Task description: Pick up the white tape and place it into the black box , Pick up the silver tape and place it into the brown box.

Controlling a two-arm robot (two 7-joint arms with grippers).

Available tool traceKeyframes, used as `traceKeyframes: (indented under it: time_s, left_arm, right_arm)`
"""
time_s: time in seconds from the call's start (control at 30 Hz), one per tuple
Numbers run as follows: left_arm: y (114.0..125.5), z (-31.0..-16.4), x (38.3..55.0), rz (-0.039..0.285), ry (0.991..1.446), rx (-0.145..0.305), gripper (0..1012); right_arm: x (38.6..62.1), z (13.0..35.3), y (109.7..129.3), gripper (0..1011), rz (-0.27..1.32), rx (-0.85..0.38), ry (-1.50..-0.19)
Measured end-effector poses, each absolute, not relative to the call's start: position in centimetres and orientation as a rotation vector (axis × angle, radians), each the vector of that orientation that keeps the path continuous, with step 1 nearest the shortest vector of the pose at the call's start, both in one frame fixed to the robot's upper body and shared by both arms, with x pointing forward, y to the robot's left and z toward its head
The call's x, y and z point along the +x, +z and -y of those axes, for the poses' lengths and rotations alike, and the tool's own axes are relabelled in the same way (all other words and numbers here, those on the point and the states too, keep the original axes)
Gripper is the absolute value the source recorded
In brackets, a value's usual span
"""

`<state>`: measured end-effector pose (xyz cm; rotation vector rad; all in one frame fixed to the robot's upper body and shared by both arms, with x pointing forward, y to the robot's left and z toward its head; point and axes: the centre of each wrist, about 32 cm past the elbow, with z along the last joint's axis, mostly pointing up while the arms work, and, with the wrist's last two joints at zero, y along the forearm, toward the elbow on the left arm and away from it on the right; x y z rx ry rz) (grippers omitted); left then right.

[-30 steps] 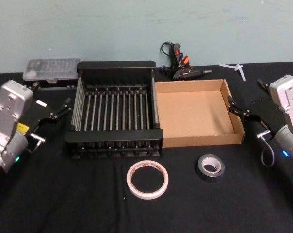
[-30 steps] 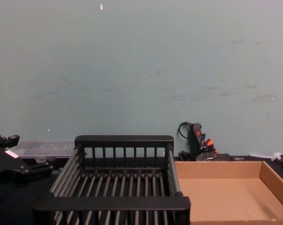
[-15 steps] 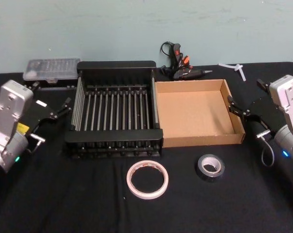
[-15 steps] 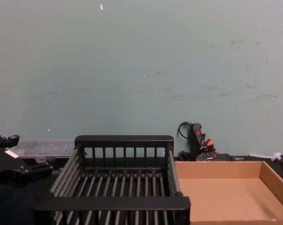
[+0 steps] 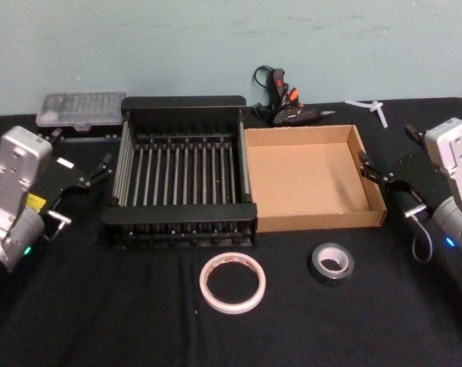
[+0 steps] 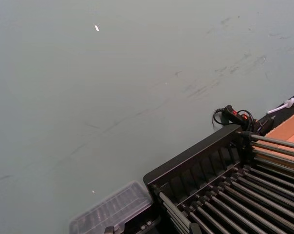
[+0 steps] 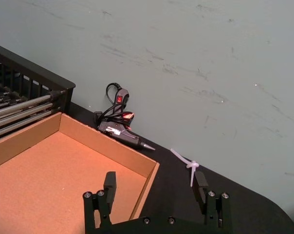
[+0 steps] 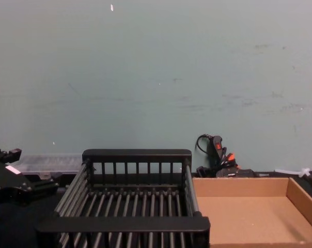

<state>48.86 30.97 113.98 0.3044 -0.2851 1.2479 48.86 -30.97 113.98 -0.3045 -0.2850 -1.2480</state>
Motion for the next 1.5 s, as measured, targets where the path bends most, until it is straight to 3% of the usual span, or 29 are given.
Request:
traceKeyframes:
  time_s: [0.67, 1.5]
  left_arm:
    - [114.0, -31.0, 48.9, 0.285, 1.248, 0.305, 1001]
    - [114.0, -31.0, 48.9, 0.285, 1.248, 0.305, 1001]
  right_arm:
    - [48.6, 30.9, 114.5, 1002, 0.273, -0.290, -1.240]
    - [44.7, 28.3, 118.3, 1002, 0.036, -0.265, -1.214]
